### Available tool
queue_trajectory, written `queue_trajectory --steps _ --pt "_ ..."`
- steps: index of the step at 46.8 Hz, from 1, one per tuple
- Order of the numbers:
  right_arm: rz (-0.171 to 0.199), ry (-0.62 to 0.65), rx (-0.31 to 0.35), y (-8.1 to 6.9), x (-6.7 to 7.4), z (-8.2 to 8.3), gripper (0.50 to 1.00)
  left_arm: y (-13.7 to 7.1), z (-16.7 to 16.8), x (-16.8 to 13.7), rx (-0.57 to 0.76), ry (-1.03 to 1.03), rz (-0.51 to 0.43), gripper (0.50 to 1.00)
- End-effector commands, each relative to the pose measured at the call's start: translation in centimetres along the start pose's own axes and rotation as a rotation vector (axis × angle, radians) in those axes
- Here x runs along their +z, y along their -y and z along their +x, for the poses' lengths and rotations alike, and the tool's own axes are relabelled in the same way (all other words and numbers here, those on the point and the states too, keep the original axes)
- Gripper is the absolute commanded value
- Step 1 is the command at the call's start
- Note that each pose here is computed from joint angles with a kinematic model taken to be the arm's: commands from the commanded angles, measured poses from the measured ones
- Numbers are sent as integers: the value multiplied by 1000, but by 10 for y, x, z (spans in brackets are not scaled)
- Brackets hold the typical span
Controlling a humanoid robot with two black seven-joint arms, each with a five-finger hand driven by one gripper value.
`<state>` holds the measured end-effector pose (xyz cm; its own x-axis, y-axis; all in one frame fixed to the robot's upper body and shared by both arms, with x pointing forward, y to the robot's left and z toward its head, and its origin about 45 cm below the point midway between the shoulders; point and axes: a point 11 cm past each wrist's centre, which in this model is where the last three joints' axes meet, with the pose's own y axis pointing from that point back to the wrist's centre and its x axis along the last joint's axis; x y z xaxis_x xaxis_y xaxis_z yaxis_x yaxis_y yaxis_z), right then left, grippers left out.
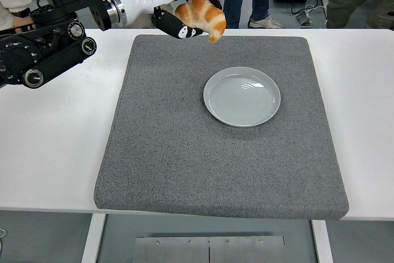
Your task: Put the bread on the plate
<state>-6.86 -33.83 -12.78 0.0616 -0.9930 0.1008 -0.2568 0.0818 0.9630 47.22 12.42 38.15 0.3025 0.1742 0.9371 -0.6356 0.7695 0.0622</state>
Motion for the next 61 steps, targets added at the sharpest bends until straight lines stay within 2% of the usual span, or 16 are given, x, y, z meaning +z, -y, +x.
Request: queue_trajectory --steps 1,19,24,32,43,49,61 --pt "0 -1 0 0 0 0 1000 9 -5 4 -10 2 -7 500" --pt "0 1 0 0 0 0 1000 55 -36 44 -46 -7 -75 500" --pt "0 -1 0 0 0 0 1000 63 -52 45 -73 19 -67 500" --pt "0 -1 0 0 0 0 1000 68 -81 44 -110 61 -62 500" --pt "0 -1 0 0 0 0 1000 76 -103 45 -137 106 -51 500" --pt "0 1 0 0 0 0 1000 68 -115 21 -146 131 5 500" --pt "0 1 0 0 0 0 1000 53 -142 -5 -174 121 68 500"
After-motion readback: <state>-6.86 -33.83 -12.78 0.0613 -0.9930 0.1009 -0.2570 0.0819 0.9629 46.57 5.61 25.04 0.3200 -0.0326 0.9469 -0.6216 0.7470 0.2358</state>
